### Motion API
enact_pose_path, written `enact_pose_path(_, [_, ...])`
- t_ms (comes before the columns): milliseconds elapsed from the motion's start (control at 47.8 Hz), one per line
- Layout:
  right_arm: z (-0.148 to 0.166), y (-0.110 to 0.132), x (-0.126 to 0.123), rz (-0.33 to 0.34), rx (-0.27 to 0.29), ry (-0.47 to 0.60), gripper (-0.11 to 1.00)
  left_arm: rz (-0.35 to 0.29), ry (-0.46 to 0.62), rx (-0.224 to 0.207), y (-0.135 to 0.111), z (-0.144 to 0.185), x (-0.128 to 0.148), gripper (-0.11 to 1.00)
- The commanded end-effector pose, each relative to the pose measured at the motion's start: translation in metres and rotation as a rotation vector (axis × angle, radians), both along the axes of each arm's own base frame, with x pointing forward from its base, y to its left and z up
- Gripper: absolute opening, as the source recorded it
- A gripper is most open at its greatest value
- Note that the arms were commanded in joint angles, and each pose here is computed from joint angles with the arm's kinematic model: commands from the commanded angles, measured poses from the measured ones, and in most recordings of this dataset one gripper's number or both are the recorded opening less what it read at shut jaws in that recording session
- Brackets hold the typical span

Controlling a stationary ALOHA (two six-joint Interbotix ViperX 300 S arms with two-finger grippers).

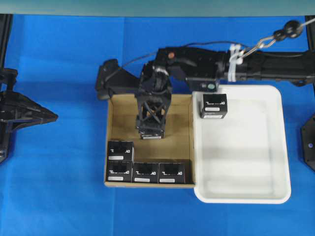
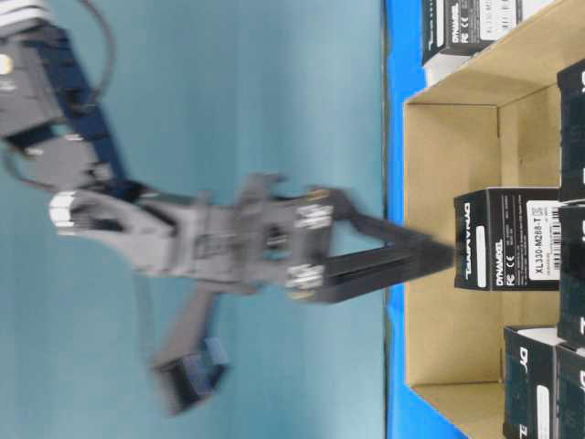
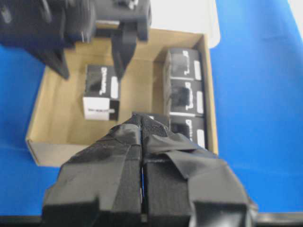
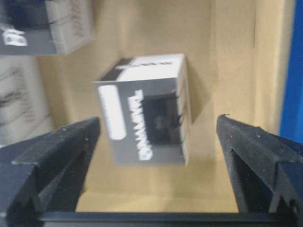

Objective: Pick the box from inside the cardboard box.
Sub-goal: 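Lift the DYNAMIXEL box with the right gripper and place it in the white tray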

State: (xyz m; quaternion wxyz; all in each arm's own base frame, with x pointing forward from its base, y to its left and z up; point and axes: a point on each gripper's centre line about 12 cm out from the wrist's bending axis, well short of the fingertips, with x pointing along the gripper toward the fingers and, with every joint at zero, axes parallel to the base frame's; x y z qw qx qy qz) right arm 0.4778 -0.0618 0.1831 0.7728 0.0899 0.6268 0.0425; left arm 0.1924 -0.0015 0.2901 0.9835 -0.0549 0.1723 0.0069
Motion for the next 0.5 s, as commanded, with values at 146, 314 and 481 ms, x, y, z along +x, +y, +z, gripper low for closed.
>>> enact_pose_path(146, [0.084,0.006,-0.002,0.045,0.005,-0.045,0.99,0.001,-0.014,0.001,0.000,0.005,0.002,-0.06])
enact_pose_path(314, [0.133,0.008,-0.011,0.063,-0.007,-0.086,0.99,0.002,-0.023,0.000,0.000,0.007,0.001,-0.06])
enact_pose_path(481, [0.177,0.010,-0.022,0.080,-0.014,-0.104,0.99,0.002,-0.037,0.000,0.000,0.011,-0.001,-0.06])
